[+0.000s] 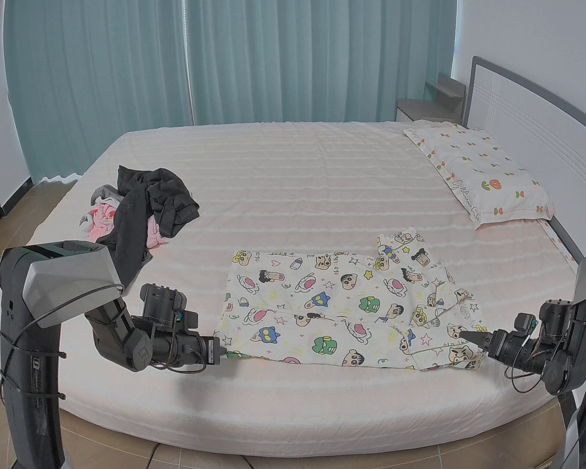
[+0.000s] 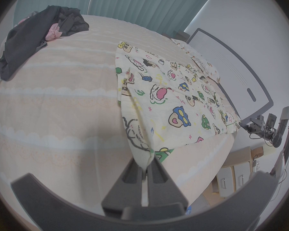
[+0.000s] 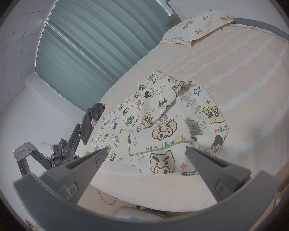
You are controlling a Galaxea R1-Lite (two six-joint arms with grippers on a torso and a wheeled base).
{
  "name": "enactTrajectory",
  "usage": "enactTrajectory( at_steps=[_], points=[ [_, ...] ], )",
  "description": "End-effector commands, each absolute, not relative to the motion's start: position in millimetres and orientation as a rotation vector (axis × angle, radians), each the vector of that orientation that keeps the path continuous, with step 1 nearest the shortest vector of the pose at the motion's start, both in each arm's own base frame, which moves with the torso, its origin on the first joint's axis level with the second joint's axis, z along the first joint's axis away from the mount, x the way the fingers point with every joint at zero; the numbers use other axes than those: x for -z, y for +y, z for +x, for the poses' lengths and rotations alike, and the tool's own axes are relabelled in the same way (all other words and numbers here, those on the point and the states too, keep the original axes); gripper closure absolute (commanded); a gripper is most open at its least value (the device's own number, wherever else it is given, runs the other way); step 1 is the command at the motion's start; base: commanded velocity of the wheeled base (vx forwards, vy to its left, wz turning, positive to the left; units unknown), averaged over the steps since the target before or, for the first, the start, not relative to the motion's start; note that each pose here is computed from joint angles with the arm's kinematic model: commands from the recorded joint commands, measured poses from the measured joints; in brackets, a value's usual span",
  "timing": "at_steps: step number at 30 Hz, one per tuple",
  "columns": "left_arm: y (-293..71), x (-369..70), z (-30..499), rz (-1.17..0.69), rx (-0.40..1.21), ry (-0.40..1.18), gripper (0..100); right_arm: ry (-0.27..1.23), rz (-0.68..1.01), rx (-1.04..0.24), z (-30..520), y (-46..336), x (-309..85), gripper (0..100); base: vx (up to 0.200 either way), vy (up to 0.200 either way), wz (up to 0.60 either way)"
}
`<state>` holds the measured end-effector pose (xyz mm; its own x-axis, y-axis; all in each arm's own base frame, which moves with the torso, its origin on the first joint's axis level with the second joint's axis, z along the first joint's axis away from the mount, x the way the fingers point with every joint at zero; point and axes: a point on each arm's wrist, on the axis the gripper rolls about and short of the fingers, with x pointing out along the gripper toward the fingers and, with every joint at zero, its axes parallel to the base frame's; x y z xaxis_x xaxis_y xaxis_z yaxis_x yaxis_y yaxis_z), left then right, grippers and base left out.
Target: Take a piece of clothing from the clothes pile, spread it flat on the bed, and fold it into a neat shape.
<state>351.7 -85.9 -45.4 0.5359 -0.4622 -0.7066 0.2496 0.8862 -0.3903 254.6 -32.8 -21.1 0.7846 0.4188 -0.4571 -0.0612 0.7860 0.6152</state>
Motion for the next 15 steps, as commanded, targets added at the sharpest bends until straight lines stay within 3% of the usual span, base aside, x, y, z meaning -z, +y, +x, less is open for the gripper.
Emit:
enactTrajectory(
  at_steps=[1,15],
  points=[
    [-85.6,45.1,351.7,-0.259,0.427,0.912,0,0.606,0.613,-0.282,255.5,-33.0,20.0,0,0.0,0.0,0.0],
    [-95.3,27.8,372.0,-0.373,0.44,0.791,0,0.607,0.613,-0.28,255.5,-33.0,20.4,0,0.0,0.0,0.0]
  ],
)
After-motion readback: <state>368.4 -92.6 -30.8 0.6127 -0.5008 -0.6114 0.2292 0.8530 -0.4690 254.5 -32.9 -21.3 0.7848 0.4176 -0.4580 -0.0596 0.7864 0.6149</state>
